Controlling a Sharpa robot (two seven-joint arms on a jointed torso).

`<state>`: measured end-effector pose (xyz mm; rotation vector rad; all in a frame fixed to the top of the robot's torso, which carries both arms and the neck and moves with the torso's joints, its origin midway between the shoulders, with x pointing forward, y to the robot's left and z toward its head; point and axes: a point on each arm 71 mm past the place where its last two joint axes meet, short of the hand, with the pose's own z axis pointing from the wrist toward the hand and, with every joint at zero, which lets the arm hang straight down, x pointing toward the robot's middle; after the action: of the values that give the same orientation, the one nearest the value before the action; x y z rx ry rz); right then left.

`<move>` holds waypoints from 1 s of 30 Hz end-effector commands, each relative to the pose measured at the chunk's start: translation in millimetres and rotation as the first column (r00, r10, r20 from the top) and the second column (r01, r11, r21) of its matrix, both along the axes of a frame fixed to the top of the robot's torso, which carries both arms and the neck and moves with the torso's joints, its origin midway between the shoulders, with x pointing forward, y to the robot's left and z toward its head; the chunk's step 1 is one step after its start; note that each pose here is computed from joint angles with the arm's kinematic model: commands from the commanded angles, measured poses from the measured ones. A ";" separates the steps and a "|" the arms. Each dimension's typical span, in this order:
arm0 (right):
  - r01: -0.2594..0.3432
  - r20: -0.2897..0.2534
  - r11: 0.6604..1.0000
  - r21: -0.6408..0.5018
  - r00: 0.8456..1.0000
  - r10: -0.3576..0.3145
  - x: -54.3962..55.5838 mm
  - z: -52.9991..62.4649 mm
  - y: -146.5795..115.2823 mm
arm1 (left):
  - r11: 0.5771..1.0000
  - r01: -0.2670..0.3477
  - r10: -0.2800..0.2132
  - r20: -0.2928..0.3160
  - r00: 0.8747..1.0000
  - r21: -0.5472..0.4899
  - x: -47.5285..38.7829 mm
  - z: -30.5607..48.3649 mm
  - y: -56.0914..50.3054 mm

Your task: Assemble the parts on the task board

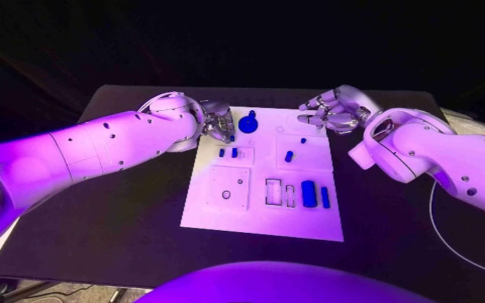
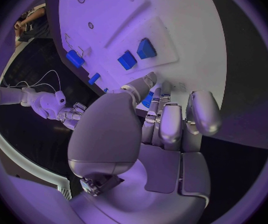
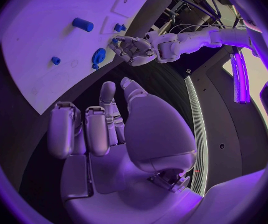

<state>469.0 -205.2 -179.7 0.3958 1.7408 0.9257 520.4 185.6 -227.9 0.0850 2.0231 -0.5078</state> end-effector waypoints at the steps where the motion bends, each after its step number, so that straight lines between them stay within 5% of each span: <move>1: -0.030 0.031 0.995 -0.093 0.999 0.033 2.6 -2.2 -3.7 | 1.000 -0.008 0.008 0.018 1.000 -0.020 -0.4 1.3 3.2; 7: -0.063 0.084 0.948 -0.311 0.992 0.094 8.5 -7.2 -12.1 | 0.978 -0.057 0.057 -0.003 0.998 -0.200 -2.8 9.0 17.4; 11: -0.078 0.127 0.886 -0.458 0.980 0.153 8.9 -8.4 -10.0 | 0.897 -0.138 0.133 -0.043 0.990 -0.420 -3.6 17.1 31.2; 15: -0.075 0.157 0.817 -0.572 0.967 0.198 8.9 -10.3 -5.9 | 0.723 -0.217 0.209 -0.093 0.974 -0.656 -5.1 26.9 43.1; 18: -0.064 0.172 0.769 -0.635 0.960 0.222 9.0 -14.1 -2.3 | 0.526 -0.285 0.244 -0.179 0.953 -0.801 -8.7 31.8 49.8; 20: -0.060 0.178 0.740 -0.670 0.954 0.239 9.0 -17.8 1.6 | 0.359 -0.339 0.241 -0.265 0.934 -0.870 -13.4 33.1 52.7; 24: -0.063 0.182 0.711 -0.701 0.947 0.264 8.4 -23.3 8.5 | 0.173 -0.394 0.210 -0.357 0.910 -0.903 -20.9 34.3 53.6; 30: -0.076 0.176 0.685 -0.724 0.940 0.291 8.0 -30.1 18.1 | 0.065 -0.423 0.161 -0.409 0.898 -0.904 -29.5 35.9 49.7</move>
<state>476.7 -187.0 -207.9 -0.3500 1.7429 0.4217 491.0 233.8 -194.9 -1.1212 1.5037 -1.4576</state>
